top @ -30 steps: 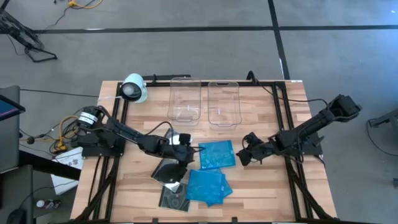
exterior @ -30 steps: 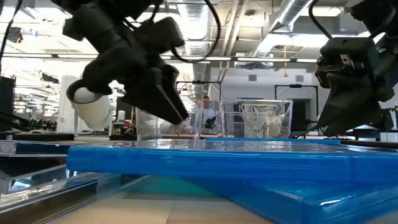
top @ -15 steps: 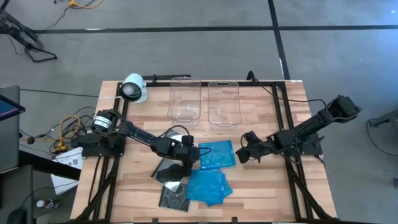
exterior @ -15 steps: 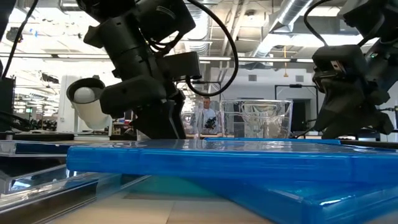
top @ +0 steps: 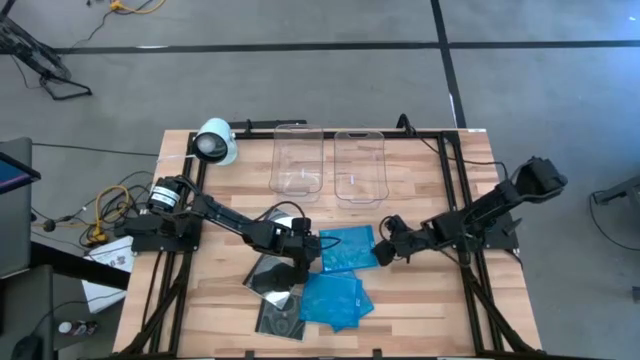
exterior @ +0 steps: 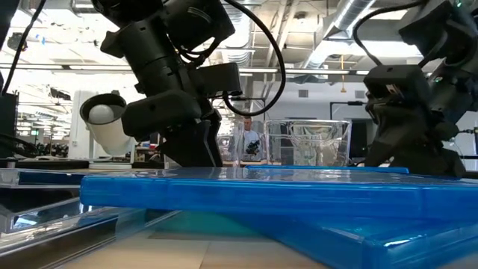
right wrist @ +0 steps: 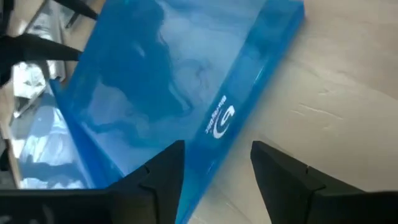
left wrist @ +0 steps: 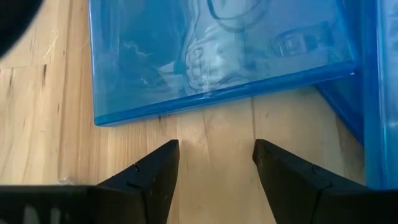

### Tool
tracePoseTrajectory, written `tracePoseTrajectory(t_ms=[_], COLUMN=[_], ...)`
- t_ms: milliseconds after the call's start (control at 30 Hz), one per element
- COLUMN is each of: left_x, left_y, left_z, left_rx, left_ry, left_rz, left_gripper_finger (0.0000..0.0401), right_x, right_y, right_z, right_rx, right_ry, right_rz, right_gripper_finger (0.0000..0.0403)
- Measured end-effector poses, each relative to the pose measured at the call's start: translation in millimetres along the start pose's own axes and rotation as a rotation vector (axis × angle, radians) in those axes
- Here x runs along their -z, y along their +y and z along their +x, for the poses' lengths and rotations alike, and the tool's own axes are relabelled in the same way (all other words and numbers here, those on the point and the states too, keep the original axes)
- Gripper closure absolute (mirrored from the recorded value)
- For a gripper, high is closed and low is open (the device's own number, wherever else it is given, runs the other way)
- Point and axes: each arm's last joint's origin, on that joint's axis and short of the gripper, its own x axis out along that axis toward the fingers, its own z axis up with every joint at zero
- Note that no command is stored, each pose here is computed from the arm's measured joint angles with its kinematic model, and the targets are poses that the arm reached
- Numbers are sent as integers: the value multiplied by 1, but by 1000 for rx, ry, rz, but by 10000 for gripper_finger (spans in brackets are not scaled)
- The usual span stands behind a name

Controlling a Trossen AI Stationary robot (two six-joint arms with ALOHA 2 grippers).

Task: Pick & place jewel cases by type
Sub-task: Put the top blue CD case into the right transparent bin

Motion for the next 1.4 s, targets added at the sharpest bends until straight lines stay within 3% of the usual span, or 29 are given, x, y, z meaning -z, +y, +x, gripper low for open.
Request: tracePoseTrajectory(t_ms=[200,400,767,1100,1400], left_x=[-1,-3,-3,-3,-3], left_y=[-1,-2,-2,-2,0], left_z=[2,2,2,2,2], left_rx=[20,49,47,38,-18], left_ry=[-20,-36,-35,-36,-39], left_rz=[-5,-2,10,10,8], left_gripper_finger=[193,193,193,193,193], right_x=[-1,-5,-11,-14,-5], right_y=[3,9,18,30,30], right_z=[6,4,-11,-35,-41], right_rx=[-36,-99,-180,-274,-230], right_ry=[-12,-39,-79,-180,-223], right_rz=[-34,-84,-150,-289,-336], right_gripper_finger=[202,213,284,341,365])
